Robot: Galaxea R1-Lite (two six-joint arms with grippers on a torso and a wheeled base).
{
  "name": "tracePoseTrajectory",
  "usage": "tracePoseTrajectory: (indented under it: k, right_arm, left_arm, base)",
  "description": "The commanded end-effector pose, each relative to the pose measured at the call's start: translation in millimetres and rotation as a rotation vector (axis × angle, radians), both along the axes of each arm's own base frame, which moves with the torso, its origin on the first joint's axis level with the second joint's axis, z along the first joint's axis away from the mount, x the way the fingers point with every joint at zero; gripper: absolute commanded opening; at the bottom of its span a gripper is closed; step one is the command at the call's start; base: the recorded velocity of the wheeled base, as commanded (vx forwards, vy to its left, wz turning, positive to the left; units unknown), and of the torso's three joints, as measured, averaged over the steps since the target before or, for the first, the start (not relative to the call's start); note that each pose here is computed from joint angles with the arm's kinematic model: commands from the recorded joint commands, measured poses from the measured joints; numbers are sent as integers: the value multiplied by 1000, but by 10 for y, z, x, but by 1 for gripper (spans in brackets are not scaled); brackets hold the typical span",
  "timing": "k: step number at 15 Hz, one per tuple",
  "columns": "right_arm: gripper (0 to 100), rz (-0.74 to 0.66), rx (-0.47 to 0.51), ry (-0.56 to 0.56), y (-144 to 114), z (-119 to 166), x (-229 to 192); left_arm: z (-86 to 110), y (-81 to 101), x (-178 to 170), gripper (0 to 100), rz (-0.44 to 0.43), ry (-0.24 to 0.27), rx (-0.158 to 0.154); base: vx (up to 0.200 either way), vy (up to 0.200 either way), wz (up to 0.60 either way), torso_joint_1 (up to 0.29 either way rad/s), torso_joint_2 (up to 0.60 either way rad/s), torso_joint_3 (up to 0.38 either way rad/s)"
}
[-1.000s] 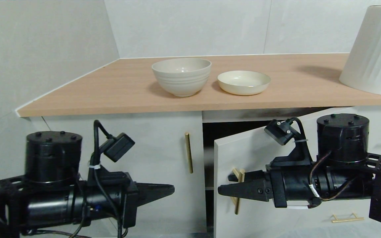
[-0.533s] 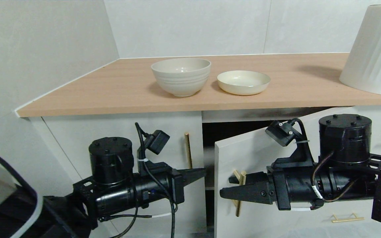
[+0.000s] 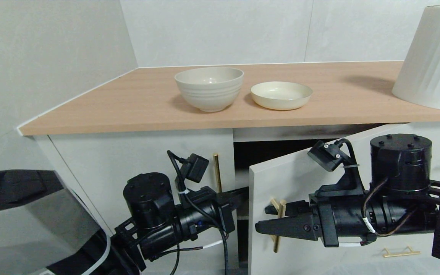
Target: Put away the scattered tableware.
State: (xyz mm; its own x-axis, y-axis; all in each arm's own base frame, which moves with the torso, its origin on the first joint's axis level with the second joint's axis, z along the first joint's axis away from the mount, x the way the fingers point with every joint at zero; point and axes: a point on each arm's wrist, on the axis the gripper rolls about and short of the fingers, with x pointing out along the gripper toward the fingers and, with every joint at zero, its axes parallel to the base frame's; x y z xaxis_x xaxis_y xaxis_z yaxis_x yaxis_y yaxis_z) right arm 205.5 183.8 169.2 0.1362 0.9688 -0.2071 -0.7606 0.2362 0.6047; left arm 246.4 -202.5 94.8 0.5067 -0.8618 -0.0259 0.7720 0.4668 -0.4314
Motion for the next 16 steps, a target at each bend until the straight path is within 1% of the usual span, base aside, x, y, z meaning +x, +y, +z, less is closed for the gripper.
tracePoseTrajectory:
  k: [1,4,6,10,12,13,15,16]
  right_arm:
    - [100,-1,-6,5,-27,-14,-33]
    - [100,-10,-10,8,-77,-22,-63]
    - [100,-22,-16,13,-99,-36,-69]
    - [100,-70,-21,15,-334,-54,-185]
    - [100,-84,-13,-3,-447,-19,-291]
    - [100,-92,-24,-17,-497,-47,-370]
    - [100,-173,-79,-64,-463,-98,-489]
    - [100,-265,-141,-96,-397,-144,-579]
  left_arm:
    - [-55,-28,0,0,-7,12,9]
    - [-62,-35,-7,0,-10,13,10]
    - [-84,-78,-40,0,-27,19,15]
    - [-13,-103,-25,0,-30,-7,-1]
    - [35,-142,22,0,-30,-27,-18]
    - [44,-167,52,0,-30,-31,-21]
    - [85,-196,86,0,-30,-35,-24]
    - [124,-204,96,0,-30,-39,-26]
  base:
    - [0,0,0,0,0,0]
    - [0,0,0,0,0,0]
    - [0,0,0,0,0,0]
    - [0,0,0,0,0,0]
    - [0,0,0,0,0,0]
    - [0,0,0,0,0,0]
    - [0,0,0,0,0,0]
    - [0,0,0,0,0,0]
